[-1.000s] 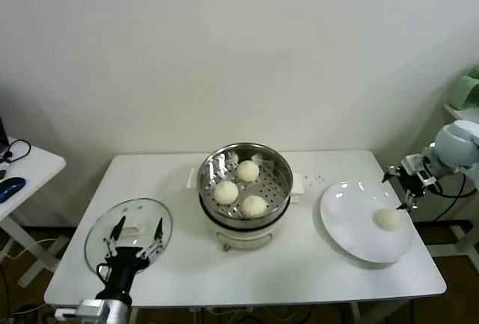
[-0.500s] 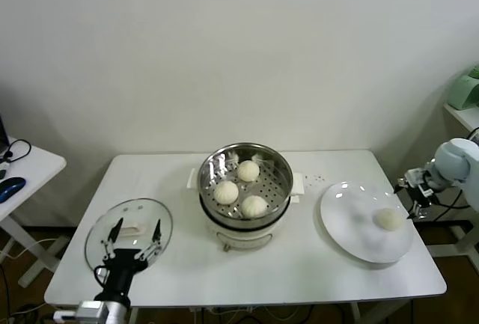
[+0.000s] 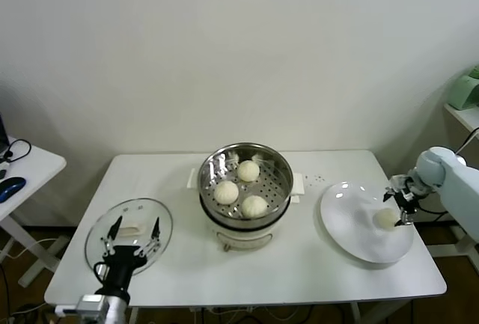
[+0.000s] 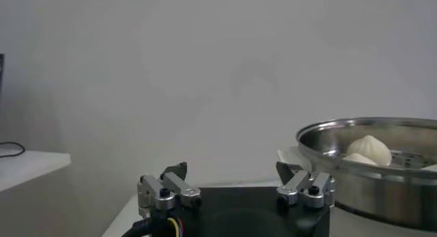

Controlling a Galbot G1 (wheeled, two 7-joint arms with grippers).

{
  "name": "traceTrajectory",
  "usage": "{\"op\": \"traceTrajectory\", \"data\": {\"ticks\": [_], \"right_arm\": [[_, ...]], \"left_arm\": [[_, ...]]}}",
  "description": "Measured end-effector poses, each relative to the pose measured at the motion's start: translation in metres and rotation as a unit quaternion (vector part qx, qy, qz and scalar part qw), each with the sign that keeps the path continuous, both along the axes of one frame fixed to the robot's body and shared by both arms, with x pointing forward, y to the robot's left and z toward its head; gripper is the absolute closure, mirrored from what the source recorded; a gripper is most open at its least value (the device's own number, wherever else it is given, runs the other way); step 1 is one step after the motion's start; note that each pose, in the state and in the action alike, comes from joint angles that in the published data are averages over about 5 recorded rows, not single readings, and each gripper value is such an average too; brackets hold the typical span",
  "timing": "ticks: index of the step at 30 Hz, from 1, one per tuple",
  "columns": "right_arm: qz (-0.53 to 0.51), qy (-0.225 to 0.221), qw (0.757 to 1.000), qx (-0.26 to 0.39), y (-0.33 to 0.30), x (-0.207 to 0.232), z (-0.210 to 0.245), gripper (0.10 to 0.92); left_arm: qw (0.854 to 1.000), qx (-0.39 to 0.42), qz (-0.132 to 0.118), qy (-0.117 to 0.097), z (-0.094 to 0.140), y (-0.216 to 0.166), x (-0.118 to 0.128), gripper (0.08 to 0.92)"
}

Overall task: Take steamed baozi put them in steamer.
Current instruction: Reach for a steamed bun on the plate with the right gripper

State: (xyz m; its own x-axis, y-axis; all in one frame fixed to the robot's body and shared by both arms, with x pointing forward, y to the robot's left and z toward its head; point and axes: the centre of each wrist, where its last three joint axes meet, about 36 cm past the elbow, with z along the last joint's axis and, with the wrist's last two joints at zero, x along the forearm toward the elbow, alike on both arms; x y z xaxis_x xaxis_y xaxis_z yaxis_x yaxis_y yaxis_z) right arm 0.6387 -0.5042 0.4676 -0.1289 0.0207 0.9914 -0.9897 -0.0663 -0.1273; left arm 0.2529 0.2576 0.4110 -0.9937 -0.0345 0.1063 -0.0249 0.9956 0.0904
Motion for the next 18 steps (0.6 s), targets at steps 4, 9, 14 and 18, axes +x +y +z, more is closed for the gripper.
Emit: {"op": "traceTrajectory", "data": {"ticks": [4, 9, 14, 18], "right_arm": [[-0.001, 0.008, 1.000, 0.000, 0.003, 0.002, -0.007, 0.200], [-0.003, 0.017, 1.000, 0.001, 0.003, 0.002, -0.012, 0.200], [-0.008, 0.020, 1.000, 0.002, 0.001, 0.002, -0.012, 0.200], [-0.010, 0.021, 1.000, 0.004, -0.001, 0.002, -0.011, 0.200]], "left_arm": [[1.000, 0.000, 0.001, -0.001, 0.001, 0.000, 0.003, 0.177], [1.000, -0.001, 0.000, 0.000, 0.000, 0.000, 0.003, 0.177], [1.000, -0.001, 0.000, 0.001, 0.000, 0.000, 0.004, 0.177], [1.000, -0.001, 0.000, 0.000, -0.001, -0.001, 0.004, 0.177]]}}
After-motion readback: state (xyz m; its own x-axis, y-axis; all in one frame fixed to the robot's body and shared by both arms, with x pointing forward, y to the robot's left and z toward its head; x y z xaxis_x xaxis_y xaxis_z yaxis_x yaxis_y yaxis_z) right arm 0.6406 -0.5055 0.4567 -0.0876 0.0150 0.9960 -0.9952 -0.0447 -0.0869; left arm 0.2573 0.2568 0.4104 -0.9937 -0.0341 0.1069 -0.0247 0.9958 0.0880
